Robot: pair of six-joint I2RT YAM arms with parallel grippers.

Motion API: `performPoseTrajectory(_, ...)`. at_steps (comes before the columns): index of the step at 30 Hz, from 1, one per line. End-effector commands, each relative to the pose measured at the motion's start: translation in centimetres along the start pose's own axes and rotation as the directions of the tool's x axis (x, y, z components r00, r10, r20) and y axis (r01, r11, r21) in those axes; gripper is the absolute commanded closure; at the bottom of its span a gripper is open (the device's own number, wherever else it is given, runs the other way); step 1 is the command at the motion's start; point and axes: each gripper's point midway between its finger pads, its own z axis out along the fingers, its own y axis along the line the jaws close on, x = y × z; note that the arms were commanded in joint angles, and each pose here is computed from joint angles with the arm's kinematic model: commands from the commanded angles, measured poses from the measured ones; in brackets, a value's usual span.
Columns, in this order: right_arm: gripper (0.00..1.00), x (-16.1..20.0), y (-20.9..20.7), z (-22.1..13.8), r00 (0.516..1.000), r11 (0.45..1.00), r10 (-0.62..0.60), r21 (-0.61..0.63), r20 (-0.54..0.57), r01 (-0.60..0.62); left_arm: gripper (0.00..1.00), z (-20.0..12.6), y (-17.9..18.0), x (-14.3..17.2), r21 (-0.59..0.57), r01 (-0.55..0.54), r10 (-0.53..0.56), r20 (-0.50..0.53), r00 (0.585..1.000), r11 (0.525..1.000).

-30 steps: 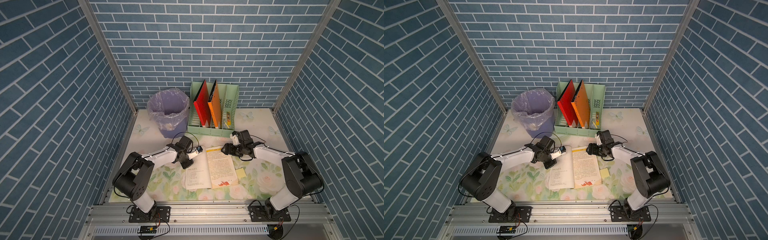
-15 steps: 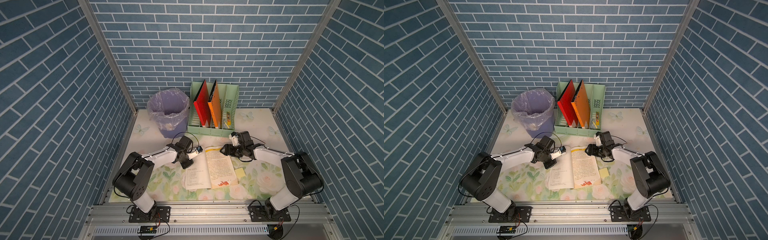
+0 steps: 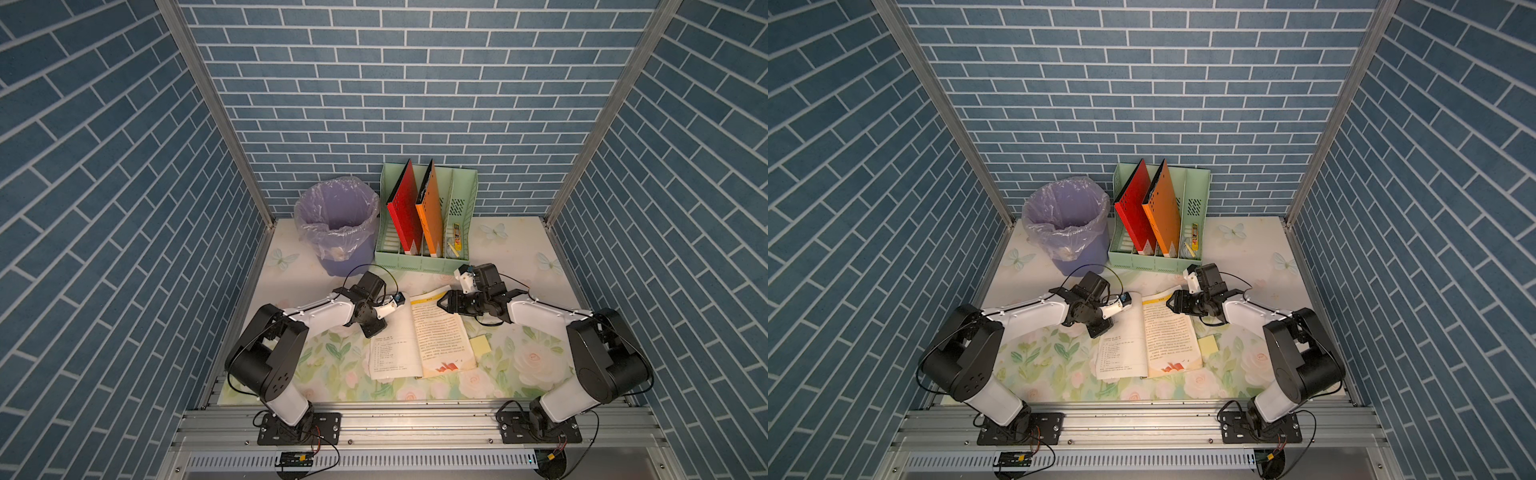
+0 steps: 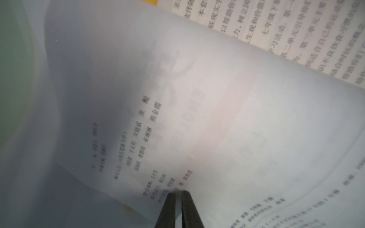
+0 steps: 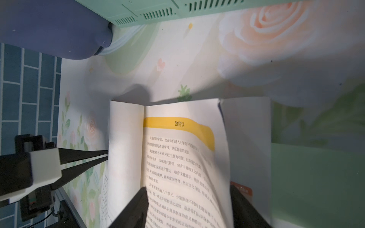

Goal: Peel off the used sticky note
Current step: Turn the page of the book at the center of the board.

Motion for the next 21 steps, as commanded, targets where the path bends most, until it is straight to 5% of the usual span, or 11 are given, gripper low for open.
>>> performPoseTrajectory(1, 0.38, 0.9, -0.8, 1.0, 0.999, 1.0, 0.025, 0.003, -0.038, -0.025, 0.87, -0.5, -0.3, 0.0, 0.001, -0.012, 0.012, 0.009, 1.0, 1.0)
performPoseTrajectory(11, 0.84, 0.8, 3.9, -0.6, 0.998, 0.996, -0.044, -0.075, -0.04, 0.041, 0.87, -2.5, 0.4, -1.4, 0.01, 0.01, -0.01, 0.056, 0.998, 1.0)
performPoseTrajectory(21, 0.82, 1.7, 10.8, 0.7, 1.0, 1.0, 0.027, 0.014, 0.0, -0.027, 0.85, -9.0, 4.8, -2.8, -0.008, 0.124, -0.12, 0.194, 0.974, 0.992)
